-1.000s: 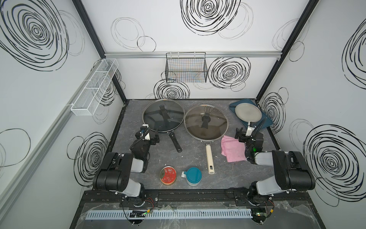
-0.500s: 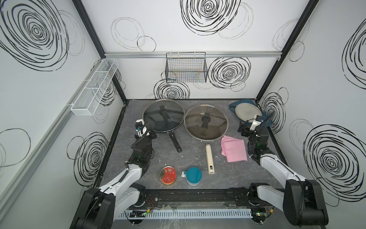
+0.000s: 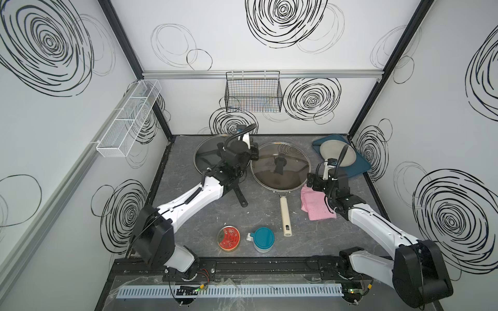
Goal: Wipe the pot lid with a cloth
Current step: Pick up the pot lid from the cooking pot.
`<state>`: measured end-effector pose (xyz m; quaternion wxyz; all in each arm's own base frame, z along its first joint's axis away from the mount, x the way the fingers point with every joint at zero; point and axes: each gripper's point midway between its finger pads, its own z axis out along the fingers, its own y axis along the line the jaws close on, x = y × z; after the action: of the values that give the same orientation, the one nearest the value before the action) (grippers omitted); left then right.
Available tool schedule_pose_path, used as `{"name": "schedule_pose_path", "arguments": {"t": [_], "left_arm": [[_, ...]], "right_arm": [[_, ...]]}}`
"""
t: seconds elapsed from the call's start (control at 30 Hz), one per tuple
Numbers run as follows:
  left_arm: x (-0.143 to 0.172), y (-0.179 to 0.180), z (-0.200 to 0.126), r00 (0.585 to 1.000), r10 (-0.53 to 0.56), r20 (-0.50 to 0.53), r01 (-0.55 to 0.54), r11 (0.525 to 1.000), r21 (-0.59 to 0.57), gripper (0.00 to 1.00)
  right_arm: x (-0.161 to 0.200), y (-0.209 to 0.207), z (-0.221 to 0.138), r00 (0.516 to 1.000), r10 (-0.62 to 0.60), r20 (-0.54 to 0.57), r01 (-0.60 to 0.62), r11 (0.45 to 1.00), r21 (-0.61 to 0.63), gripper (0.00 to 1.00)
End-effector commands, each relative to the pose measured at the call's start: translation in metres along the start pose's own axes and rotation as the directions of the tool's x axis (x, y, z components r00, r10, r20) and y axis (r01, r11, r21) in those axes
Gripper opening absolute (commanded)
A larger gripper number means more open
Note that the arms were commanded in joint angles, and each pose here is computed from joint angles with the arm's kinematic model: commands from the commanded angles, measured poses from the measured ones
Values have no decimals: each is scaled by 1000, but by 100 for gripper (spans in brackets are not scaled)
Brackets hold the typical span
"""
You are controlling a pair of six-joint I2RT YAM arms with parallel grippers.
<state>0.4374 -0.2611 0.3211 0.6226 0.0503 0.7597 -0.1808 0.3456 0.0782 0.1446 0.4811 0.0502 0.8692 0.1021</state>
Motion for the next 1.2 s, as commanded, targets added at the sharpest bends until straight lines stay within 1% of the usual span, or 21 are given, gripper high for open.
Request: {"name": "schedule_pose_path", "arguments": {"t": [0.0,0.07,0.1,0.13,0.2,0.27,0.3,0.33,0.4,0.43,0.47,0.57,0.7,0.77,0.83,1.07,1.17], "left_arm": [[19,-60,21,995,32,-94,-13,979,202,0],[25,-81,40,989,62,-132,-32,974,223,0],[29,-90,50,985,81,-151,-44,971,236,10],[34,-96,60,980,96,-176,-54,972,231,11],[47,-103,77,965,123,-230,-73,974,215,12],[64,-108,91,945,141,-294,-80,974,210,15],[73,-110,97,933,147,-329,-81,975,206,23],[80,-110,102,922,150,-357,-82,977,199,34],[92,-109,108,906,155,-393,-85,978,190,38],[97,-107,110,899,157,-408,-88,979,183,44],[100,-106,111,893,164,-420,-94,979,181,45],[110,-90,112,868,169,-468,-116,983,140,46],[119,-75,115,845,124,-521,-61,989,137,48],[119,-74,113,836,131,-532,-64,988,142,49],[123,-77,111,820,149,-553,-69,984,162,49],[154,-74,105,742,193,-642,-94,978,185,49],[161,-73,102,717,210,-665,-105,975,194,49]], "right_arm": [[6,5,-16,999,46,-5,-46,998,-40,92],[3,6,-25,999,39,21,-38,998,-56,92],[1,4,-30,998,42,39,-40,998,-56,92],[-1,3,-35,997,48,58,-45,998,-53,93],[-4,-1,-43,994,66,87,-62,997,-47,93],[-1,-4,-49,993,82,85,-79,996,-38,94],[1,-7,-51,993,91,74,-90,996,-27,94],[5,-10,-52,994,97,55,-97,995,-15,94],[16,-14,-52,994,104,12,-104,995,7,94],[21,-15,-51,994,108,-4,-108,994,14,94],[25,-16,-51,994,111,-12,-111,994,15,94],[36,-18,-49,991,128,-30,-127,992,12,94],[43,-17,-46,988,147,-39,-147,989,-1,94],[45,-17,-45,987,153,-41,-154,988,-4,94],[47,-17,-43,987,157,-42,-157,988,-2,94],[50,-18,-41,985,165,-44,-166,986,-2,94],[53,-19,-41,985,167,-45,-167,986,1,94]]}}
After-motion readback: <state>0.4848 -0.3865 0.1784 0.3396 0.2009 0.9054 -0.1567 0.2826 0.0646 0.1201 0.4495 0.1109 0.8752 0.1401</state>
